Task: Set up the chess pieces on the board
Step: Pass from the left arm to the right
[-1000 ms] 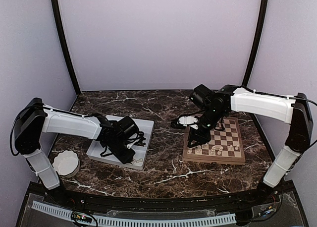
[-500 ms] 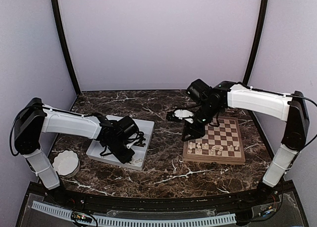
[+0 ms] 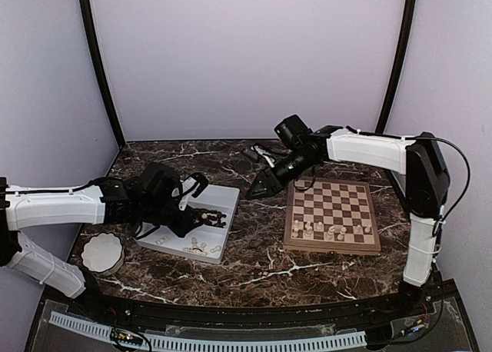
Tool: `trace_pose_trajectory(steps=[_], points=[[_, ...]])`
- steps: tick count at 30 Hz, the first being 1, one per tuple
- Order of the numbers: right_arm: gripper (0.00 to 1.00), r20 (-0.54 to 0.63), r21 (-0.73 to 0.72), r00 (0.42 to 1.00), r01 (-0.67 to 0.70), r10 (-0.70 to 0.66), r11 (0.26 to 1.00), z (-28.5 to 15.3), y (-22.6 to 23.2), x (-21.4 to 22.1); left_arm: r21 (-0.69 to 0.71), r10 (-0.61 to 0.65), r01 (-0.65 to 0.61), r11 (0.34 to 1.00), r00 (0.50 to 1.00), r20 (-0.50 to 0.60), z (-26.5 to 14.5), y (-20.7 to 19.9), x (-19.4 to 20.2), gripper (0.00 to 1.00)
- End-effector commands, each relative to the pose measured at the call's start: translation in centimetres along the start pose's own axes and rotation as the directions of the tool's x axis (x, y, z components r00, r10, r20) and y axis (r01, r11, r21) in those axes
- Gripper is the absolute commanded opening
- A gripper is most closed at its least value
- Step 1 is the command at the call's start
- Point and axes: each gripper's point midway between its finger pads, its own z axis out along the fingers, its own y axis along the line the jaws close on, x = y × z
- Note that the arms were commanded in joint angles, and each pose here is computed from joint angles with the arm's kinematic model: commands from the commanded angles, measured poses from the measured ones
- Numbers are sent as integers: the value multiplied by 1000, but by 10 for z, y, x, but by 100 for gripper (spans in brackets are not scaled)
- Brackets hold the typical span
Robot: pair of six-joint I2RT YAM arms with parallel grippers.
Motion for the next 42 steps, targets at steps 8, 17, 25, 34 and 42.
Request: trace_pose_trajectory(steps=[8, 17, 25, 34, 42], points=[[49, -38, -419, 989, -144, 141, 896, 45, 68, -26, 103, -4, -12, 995, 987, 162, -17, -17, -31, 3], [49, -79, -472, 985, -173, 154, 864, 68, 80, -25, 131, 3, -25, 991, 986, 166, -18, -23, -36, 5], [46, -78, -477, 983, -182, 165, 860, 77, 75, -34, 157, 3, -29, 987, 986, 166, -18, -28, -36, 5], [34, -86, -495, 981, -193, 173, 847, 80, 76, -33, 162, 17, -44, 986, 986, 168, -17, -29, -39, 6], [24, -96, -500, 977, -212, 189, 840, 84, 73, -30, 164, 18, -47, 985, 984, 176, -16, -30, -42, 6]])
